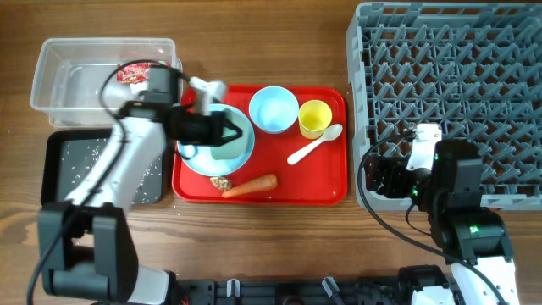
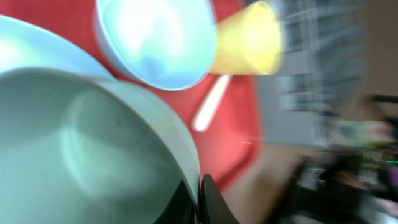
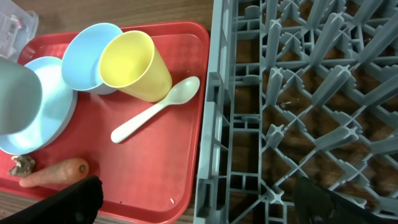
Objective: Sort waste into correct bins and load items into the dishwasher rack
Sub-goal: 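Set the empty green bowl back on the blue plate with the left gripper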
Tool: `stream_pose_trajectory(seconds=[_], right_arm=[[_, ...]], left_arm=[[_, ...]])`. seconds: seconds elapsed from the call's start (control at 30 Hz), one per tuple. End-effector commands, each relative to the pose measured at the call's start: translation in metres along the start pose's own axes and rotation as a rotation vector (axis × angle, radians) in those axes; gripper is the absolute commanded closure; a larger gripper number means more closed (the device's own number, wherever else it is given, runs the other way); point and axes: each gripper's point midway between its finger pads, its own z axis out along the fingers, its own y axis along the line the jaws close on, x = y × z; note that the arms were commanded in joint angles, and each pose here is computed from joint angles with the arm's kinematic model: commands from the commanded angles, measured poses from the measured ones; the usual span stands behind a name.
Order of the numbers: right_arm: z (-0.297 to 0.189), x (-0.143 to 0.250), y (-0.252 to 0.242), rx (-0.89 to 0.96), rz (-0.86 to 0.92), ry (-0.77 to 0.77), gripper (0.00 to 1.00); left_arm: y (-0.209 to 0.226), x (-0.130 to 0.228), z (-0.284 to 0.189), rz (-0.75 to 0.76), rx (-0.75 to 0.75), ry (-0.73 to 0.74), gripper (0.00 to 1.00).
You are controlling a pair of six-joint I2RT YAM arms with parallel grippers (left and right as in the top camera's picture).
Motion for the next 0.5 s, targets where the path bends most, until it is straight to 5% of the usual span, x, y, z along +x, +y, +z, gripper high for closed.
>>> stream_pose_trajectory(seconds=[0.0,0.33,0.4,0.47], right_arm=[[-0.005,-0.009,0.005,-0.018,0.005,-0.019,0.0],[-0.005,-0.007,0.005,-0.018,0.005,-0.014,0.0],[-0.005,-0.007,0.005,-0.018,0.005,-0.014,0.0],[-0.005,-0.007,0.005,-0.018,0.005,-0.014,0.0]], left_arm=[[0.031,-0.007,0.011,-0.03,-0.427,-0.047,0.96],[0.034,0.017,0.05,-0.052,-0.544,0.034,0.94],[0.031,0.018,0.053,-0.042,-0.54,0.039,0.88],[0.029,0.016,0.053,-0.031,-0.537,0.035,0.67]])
